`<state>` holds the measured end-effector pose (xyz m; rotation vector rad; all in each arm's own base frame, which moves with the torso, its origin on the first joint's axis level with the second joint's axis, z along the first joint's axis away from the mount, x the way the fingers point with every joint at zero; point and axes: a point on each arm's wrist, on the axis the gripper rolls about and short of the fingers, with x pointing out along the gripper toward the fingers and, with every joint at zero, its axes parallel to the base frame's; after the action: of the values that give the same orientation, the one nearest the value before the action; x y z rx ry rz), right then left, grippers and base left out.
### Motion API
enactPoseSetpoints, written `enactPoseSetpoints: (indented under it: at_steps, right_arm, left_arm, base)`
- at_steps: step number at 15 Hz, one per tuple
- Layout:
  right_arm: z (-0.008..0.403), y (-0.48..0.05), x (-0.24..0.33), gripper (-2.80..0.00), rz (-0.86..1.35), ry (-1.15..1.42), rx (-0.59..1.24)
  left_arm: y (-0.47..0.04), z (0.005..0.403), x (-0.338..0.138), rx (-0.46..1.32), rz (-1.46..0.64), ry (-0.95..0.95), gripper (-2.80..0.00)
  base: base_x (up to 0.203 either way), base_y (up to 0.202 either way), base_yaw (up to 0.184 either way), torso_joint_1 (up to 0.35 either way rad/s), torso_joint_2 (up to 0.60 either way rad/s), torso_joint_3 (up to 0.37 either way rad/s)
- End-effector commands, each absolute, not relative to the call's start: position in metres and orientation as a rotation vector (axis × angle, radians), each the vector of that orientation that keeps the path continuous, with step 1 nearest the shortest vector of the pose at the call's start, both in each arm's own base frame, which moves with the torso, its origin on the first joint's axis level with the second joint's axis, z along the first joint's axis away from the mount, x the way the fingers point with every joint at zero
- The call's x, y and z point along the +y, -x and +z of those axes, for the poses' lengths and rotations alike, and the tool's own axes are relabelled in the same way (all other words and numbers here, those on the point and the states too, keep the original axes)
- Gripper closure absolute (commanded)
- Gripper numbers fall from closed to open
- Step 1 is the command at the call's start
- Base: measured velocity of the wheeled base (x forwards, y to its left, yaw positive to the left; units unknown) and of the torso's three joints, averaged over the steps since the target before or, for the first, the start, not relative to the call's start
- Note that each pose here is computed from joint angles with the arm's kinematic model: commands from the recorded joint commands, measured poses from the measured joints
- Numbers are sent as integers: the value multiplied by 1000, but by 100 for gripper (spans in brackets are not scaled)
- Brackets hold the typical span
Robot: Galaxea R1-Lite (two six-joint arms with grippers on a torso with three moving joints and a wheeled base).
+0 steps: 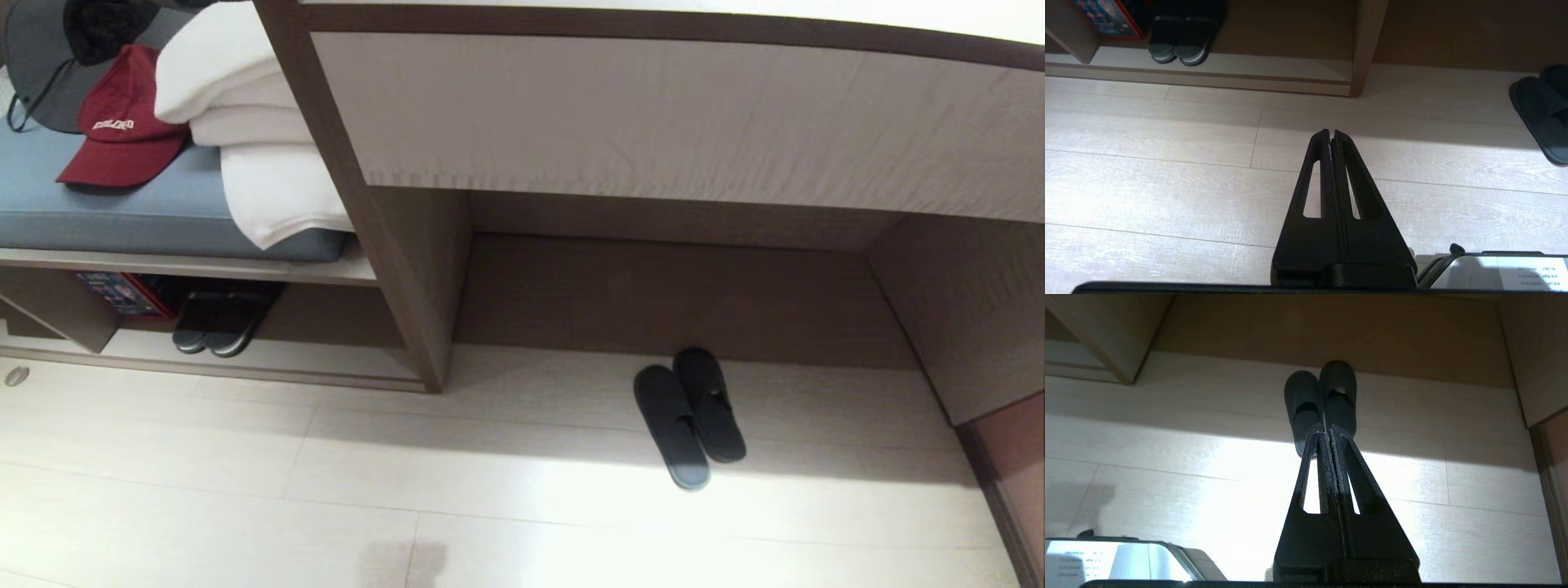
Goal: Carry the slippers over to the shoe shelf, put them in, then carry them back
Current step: Pick up the slippers on the floor
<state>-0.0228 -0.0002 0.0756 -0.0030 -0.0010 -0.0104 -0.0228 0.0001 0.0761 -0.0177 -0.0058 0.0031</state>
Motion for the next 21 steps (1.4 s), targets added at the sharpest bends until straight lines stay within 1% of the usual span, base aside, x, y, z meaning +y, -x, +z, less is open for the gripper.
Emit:
enactPoseSetpoints:
  at_steps: [1, 21]
  right_arm:
    - [76, 23, 0, 0, -11, 3, 0]
    - [76, 23, 0, 0, -11, 9, 2]
  left_arm:
    - [23, 76, 0, -6, 4, 17, 0]
    - [23, 76, 0, -6, 4, 17, 0]
  base:
    - [0, 0, 0, 1, 2, -197]
    - [0, 0, 0, 4, 3, -197]
